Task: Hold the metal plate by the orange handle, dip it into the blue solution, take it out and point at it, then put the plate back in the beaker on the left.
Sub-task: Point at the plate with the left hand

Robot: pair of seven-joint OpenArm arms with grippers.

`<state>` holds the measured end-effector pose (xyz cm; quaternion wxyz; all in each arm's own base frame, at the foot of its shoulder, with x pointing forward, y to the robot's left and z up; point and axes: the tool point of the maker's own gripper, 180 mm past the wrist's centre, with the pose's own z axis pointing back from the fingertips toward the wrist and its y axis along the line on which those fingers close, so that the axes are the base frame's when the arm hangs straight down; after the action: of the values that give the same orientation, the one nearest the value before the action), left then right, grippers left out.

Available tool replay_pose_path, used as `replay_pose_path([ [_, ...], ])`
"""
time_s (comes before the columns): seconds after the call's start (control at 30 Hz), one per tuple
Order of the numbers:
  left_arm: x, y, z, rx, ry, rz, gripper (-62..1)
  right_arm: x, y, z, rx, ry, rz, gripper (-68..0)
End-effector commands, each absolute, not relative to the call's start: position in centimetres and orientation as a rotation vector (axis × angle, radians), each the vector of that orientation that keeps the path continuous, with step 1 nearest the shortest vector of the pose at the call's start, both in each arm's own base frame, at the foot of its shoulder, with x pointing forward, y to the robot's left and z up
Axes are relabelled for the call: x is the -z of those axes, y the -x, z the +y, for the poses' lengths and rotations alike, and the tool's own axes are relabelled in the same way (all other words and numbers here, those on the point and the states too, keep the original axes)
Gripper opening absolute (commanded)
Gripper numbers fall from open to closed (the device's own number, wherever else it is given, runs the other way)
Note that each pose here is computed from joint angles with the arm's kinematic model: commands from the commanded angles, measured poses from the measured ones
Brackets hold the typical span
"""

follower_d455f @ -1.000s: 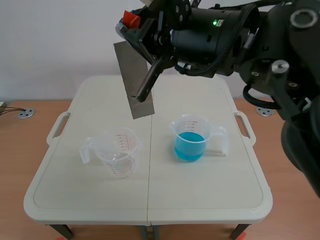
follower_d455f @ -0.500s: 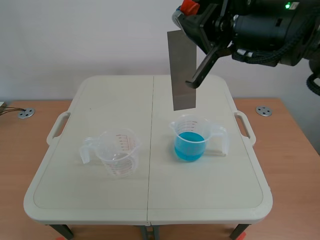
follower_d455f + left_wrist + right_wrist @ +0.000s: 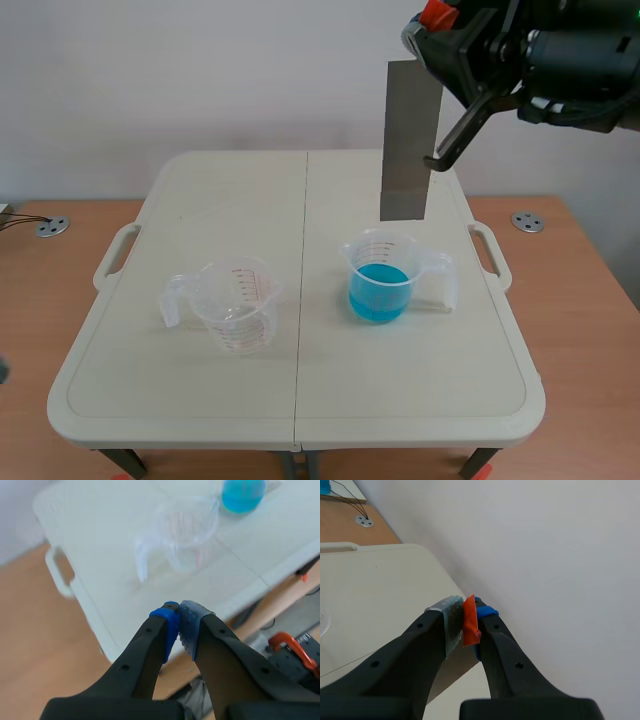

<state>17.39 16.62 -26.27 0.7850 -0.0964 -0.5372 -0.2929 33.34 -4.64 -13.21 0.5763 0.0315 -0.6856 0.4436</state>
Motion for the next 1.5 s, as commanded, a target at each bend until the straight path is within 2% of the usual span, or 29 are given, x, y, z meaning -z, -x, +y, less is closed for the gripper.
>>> replay_pose_path([
  [0.0, 25.2, -18.8, 15.6, 0.667, 0.221, -1.206, -59.4, 12.3, -33.4, -4.6, -1.038, -0.073, -1.639, -66.2],
  [0.33, 22.5, -24.8, 11.7, 0.793, 0.224, -1.317, -59.4, 13.0, -33.9, -4.8, -1.025, -0.101, -1.644, -66.2],
  [0.53, 21.7, -27.1, 8.3, 0.848, 0.265, -1.341, -59.4, 12.8, -34.0, -4.8, -1.025, -0.107, -1.661, -66.2],
  [0.7, 22.2, -29.4, 6.0, 0.85, 0.296, -1.34, -59.5, 12.4, -34.4, -4.9, -1.027, -0.094, -1.672, -66.2],
  [0.93, 24.7, -32.1, 3.0, 0.887, 0.3, -1.313, -59.5, 12.4, -34.6, -5.0, -1.026, -0.092, -1.672, -66.2],
  [1.47, 26.5, -34.1, -3.1, 0.968, 0.367, -1.284, -59.5, 12.4, -34.6, -5.0, -1.025, -0.093, -1.669, -66.2],
])
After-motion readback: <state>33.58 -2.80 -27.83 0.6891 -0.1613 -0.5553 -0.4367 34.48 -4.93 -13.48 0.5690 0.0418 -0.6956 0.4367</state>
